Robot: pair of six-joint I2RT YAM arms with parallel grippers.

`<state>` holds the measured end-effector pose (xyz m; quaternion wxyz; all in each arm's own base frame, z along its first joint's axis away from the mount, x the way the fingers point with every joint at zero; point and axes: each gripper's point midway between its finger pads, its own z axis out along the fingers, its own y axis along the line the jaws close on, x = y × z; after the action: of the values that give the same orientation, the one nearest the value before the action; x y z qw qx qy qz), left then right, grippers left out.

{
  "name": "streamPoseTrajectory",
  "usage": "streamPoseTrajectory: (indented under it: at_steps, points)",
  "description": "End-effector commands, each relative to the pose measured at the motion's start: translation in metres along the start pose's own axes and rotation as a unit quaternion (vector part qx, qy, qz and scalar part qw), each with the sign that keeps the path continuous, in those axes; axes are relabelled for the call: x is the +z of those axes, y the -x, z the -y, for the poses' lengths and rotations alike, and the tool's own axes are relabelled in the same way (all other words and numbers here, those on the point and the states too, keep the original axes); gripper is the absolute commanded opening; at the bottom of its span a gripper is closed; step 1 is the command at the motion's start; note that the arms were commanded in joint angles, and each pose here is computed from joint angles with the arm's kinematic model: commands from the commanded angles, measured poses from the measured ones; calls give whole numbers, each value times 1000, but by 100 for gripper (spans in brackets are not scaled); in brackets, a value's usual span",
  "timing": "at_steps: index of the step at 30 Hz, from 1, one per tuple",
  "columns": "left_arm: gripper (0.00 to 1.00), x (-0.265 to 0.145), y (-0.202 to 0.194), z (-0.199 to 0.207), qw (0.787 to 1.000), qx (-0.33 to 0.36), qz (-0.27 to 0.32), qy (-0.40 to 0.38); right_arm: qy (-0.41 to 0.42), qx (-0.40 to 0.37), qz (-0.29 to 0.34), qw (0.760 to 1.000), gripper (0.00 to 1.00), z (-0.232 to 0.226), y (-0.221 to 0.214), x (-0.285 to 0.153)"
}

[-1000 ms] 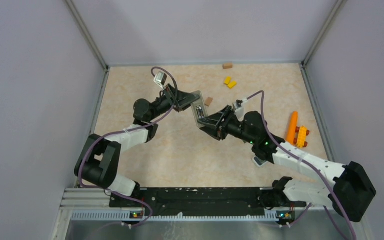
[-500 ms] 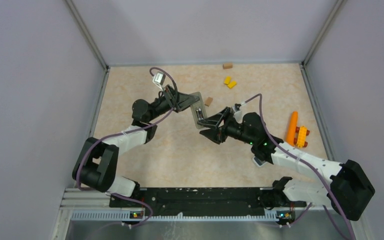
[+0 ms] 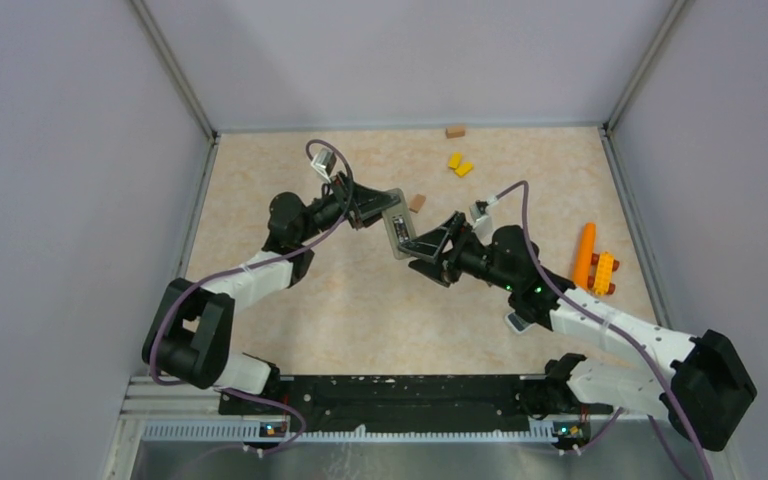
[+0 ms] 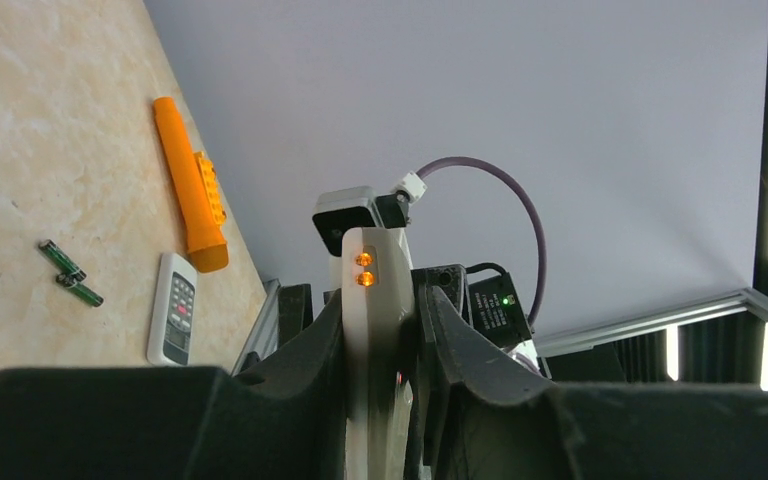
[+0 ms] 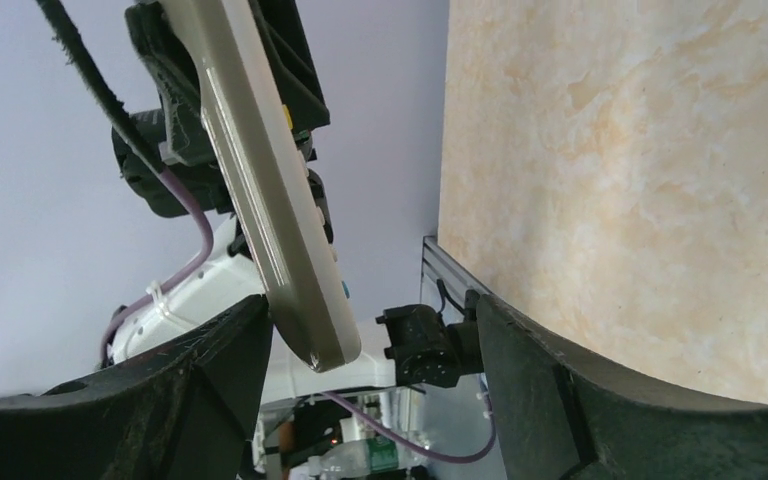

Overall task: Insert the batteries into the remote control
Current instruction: Load the battery into the remote control.

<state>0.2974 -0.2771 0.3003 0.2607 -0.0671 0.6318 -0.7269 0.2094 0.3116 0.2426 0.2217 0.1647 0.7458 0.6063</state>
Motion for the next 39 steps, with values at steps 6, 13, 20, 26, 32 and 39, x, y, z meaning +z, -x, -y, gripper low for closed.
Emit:
streamPoseTrajectory:
  at_steps: [6,13,20,26,32,39]
  points:
    - [0,-2,11,44,998,40,9,-52,77,-128,28,988,85,-35,11,-10]
    - [2,-7,3,50,997,53,-4,-54,97,-173,53,979,83,-50,25,5]
    - [3,-10,-2,55,996,69,-10,-51,90,-187,55,977,71,-50,29,15]
    - [4,-11,-3,54,996,70,-14,-50,110,-193,57,973,82,-56,27,12]
    - [4,-12,-4,60,996,75,-16,-55,81,-193,49,977,72,-48,29,23]
    - [4,-13,-5,65,995,84,-15,-55,37,-198,31,979,42,-26,28,32]
